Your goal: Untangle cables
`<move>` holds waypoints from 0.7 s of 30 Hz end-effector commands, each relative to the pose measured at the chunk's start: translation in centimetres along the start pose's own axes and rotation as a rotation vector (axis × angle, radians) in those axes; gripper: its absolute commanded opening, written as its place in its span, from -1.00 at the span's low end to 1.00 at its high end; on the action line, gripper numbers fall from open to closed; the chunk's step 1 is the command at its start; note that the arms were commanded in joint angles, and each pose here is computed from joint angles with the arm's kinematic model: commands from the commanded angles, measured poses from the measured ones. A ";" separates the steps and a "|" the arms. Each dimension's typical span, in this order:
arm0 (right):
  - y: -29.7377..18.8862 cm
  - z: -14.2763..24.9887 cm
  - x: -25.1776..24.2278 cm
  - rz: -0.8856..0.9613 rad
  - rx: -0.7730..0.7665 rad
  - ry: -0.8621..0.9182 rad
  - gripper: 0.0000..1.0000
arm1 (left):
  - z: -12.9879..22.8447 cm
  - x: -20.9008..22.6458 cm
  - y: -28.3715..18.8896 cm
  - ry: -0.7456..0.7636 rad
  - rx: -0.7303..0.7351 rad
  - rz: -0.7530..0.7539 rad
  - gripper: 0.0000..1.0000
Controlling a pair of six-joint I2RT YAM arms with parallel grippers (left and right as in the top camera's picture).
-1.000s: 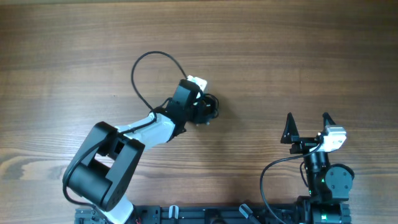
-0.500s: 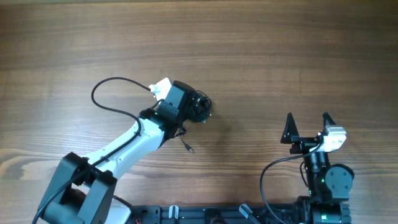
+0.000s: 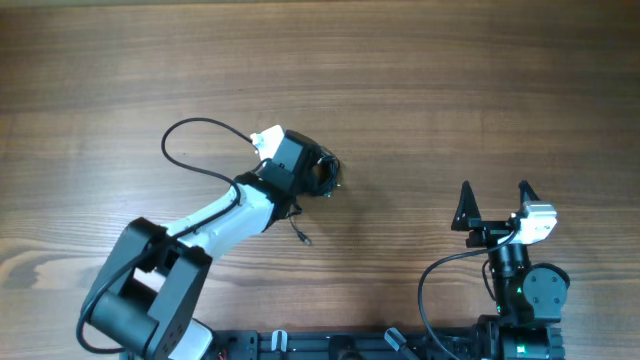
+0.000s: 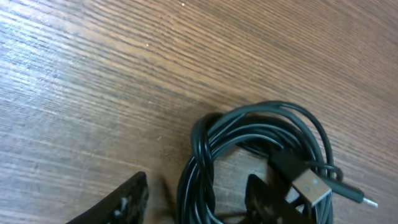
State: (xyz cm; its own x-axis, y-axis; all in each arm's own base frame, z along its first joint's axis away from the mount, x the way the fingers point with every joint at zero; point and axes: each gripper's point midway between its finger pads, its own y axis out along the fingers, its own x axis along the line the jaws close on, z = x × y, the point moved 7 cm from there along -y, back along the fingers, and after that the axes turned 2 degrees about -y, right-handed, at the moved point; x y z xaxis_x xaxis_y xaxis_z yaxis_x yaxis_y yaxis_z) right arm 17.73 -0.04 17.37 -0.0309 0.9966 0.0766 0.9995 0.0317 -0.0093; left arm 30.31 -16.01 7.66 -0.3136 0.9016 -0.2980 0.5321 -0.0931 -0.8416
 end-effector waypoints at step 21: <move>0.0 -0.1 0.0 0.007 -0.010 -0.005 1.00 | -0.5 0.6 0.4 0.085 -0.042 -0.051 -0.92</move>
State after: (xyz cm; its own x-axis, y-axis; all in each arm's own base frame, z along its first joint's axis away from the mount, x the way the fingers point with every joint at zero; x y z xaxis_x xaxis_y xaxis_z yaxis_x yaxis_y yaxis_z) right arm 17.73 -0.04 17.37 -0.0309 0.9966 0.0766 0.9995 0.0317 -0.0093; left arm 30.56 -15.87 6.18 -0.2834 0.9302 -0.2334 0.5181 -0.0563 -0.8535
